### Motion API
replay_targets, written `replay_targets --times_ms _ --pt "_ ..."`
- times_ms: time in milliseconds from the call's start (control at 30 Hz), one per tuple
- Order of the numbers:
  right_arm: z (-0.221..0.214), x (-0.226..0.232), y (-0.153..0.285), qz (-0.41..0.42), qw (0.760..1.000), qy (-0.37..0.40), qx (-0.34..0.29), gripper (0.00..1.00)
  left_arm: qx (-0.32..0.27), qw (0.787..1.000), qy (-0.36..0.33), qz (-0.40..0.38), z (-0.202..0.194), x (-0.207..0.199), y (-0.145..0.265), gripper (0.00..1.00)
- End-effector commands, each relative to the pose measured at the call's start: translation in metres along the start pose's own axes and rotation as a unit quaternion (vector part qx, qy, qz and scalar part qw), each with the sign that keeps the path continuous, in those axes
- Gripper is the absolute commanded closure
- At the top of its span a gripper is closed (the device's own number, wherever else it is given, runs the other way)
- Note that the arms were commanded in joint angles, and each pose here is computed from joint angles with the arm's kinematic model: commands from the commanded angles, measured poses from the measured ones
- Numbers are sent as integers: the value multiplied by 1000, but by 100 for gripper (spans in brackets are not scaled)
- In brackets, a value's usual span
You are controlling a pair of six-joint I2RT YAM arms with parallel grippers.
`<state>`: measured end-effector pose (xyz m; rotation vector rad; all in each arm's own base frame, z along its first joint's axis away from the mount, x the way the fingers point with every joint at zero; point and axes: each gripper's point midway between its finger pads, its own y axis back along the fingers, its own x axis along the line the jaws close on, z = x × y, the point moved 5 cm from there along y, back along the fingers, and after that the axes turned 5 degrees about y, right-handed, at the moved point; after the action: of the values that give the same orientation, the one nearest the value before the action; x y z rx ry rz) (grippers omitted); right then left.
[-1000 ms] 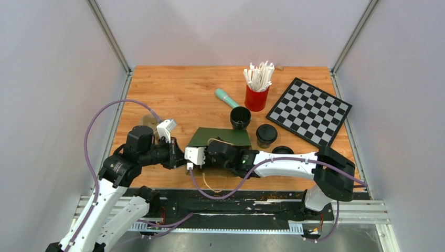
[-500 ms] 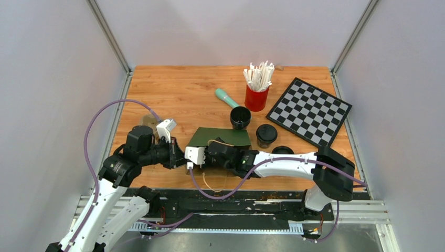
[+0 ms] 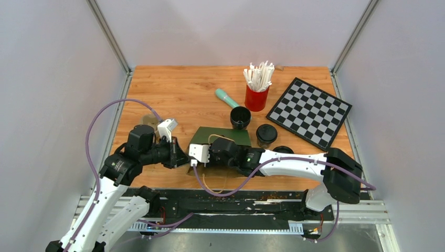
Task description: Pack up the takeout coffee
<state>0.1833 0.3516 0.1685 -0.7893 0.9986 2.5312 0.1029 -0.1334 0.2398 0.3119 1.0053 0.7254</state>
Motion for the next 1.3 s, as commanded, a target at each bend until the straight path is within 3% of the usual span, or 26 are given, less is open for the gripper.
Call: replay_targets --times_ms 0,767,1267 --pt "13 -15 13 -16 999 -29 -22 73 16 1000 1 -1 -4 1 -2 100" --pt "17 -13 -30 -41 998 -38 -36 73 12 1000 17 -8 -8 -2 2 100" --pt "-4 -19 -19 -61 997 -51 -21 74 14 1000 17 -4 -9 -1 3 100"
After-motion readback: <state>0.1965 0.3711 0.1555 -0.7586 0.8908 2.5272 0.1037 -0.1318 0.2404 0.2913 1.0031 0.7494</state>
